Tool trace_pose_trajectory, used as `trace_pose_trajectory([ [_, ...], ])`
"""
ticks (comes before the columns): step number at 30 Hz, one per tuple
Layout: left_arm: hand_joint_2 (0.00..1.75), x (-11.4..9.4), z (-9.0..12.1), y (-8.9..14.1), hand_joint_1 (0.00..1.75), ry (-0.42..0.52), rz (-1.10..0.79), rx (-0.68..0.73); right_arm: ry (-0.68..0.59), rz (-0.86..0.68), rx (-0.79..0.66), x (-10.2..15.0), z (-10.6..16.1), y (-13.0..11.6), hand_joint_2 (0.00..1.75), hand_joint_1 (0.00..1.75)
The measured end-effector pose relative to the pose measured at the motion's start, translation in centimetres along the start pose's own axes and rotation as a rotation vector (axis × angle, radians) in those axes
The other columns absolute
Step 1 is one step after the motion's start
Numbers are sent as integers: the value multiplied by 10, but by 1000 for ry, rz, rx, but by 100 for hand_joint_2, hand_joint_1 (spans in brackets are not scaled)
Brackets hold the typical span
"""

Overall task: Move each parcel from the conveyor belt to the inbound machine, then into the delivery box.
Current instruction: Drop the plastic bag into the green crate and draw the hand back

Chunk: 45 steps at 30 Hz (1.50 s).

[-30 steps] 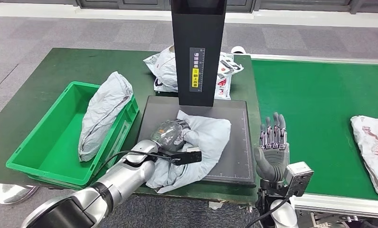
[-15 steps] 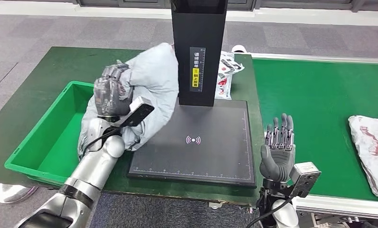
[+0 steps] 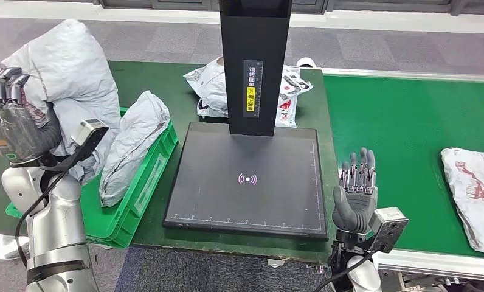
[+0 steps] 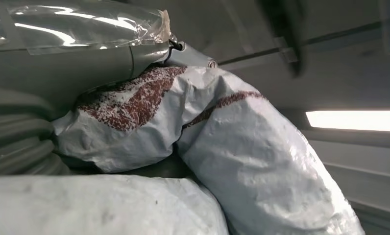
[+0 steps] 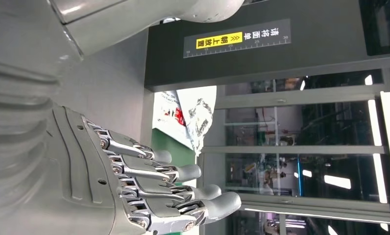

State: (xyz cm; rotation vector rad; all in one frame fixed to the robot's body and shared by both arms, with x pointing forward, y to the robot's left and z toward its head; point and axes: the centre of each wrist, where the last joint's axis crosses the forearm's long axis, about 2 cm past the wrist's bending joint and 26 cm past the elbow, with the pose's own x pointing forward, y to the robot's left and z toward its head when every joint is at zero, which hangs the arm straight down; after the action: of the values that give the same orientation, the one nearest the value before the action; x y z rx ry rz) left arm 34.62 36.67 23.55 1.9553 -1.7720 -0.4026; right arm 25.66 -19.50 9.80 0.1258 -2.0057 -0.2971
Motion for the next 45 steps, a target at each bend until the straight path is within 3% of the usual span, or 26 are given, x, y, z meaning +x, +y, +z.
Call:
trace_pose_trajectory([
  [2, 175, -7, 4, -10, 175, 130, -59, -92, 5, 7, -2, 0, 0, 0, 175, 0],
  [3, 175, -8, 7, -20, 165, 212, -89, -176, 10, 11, -2, 0, 0, 0, 175, 0],
  [5, 175, -10, 16, -42, 79, 351, -180, -399, 19, 17, 8, 0, 0, 0, 175, 0],
  [7, 175, -17, 35, -61, 0, 372, -295, -633, 28, 20, 28, 0, 0, 1, 175, 0],
  [10, 175, -29, 67, -79, 0, 262, -391, -868, 41, 26, 63, 0, 1, 2, 175, 0],
  [12, 175, -35, 77, -85, 0, 232, -420, -919, 57, 36, 78, 1, 2, 2, 175, 0],
  [22, 175, -40, 74, -96, 0, 232, -436, -941, 99, 56, 92, 1, 5, 2, 175, 0],
  [26, 175, -43, 67, -99, 0, 241, -230, -984, 112, 68, 101, 1, 7, 2, 175, 0],
  [29, 175, -46, 59, -100, 0, 292, -23, -890, 124, 70, 98, -1, 13, 0, 175, 0],
  [34, 175, -47, 43, -95, 0, 422, 409, -594, 147, 76, 82, -1, 24, -5, 175, 0],
  [37, 175, -44, 36, -91, 0, 511, 629, -515, 149, 80, 77, -1, 25, -9, 175, 0],
  [45, 175, -38, 23, -84, 0, 546, 839, -431, 140, 86, 76, -2, 25, -13, 175, 0],
])
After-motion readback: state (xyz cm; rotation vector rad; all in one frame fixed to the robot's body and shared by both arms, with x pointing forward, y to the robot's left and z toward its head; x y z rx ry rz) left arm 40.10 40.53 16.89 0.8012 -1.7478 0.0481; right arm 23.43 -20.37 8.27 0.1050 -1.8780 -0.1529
